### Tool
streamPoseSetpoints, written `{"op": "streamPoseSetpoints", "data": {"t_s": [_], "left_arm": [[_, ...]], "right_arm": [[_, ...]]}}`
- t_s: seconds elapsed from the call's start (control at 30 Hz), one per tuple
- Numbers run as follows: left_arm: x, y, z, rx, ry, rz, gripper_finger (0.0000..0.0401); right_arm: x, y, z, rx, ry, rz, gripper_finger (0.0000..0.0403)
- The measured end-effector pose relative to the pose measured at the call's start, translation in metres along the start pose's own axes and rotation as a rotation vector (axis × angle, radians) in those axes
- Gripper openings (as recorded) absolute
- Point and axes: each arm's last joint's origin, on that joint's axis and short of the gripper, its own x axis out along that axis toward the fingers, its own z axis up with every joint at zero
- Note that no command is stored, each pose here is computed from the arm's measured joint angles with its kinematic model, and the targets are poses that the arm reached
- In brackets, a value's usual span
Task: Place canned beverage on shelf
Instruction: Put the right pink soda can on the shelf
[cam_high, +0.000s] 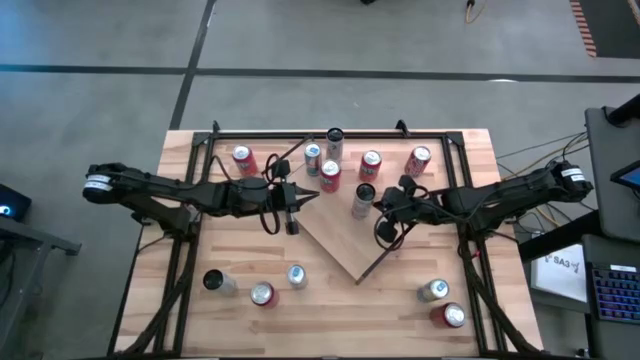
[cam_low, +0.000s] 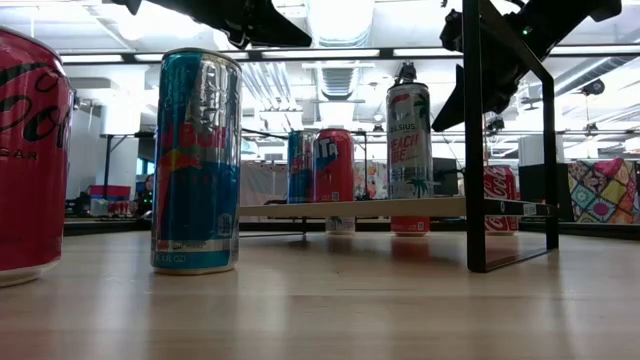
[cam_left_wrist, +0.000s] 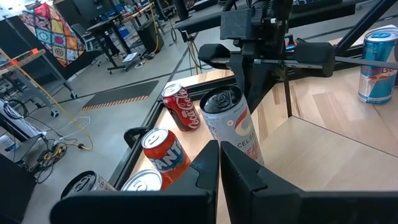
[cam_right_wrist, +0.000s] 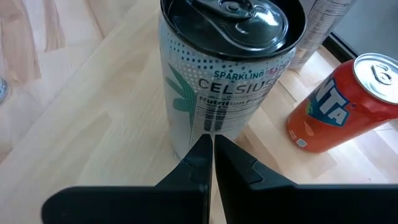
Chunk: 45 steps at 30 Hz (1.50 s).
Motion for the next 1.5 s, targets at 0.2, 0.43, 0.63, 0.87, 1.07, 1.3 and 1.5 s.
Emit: {"op": "streamPoseSetpoints", "data": {"t_s": [0.2, 0.43, 0.63, 0.87, 1.07, 1.3, 1.5], "left_arm": [[0.000, 0.000, 0.000, 0.000, 0.000, 0.000, 0.0000], [0.000, 0.000, 0.000, 0.000, 0.000, 0.000, 0.0000], [0.000, 0.000, 0.000, 0.000, 0.000, 0.000, 0.0000], [0.000, 0.000, 0.000, 0.000, 0.001, 0.000, 0.0000], [0.000, 0.000, 0.000, 0.000, 0.001, 0.000, 0.0000], [0.000, 0.000, 0.000, 0.001, 0.003, -0.001, 0.0000], [0.000, 0.000, -0.001, 0.002, 0.006, -0.001, 0.0000]], "right_arm": [[-0.008, -0.003, 0.003, 0.013, -0.027, 0.011, 0.0009], [-0.017, -0.003, 0.009, 0.023, -0.027, 0.086, 0.0009], [-0.017, 0.001, 0.011, 0.026, -0.013, 0.183, 0.0009], [-0.010, 0.005, 0.015, 0.018, -0.056, 0.171, 0.0009], [-0.009, 0.005, 0.016, 0.022, -0.076, 0.134, 0.0009], [-0.009, 0.004, 0.016, 0.025, -0.083, 0.112, 0.0009], [-0.009, 0.004, 0.016, 0.025, -0.083, 0.112, 0.0009]]}}
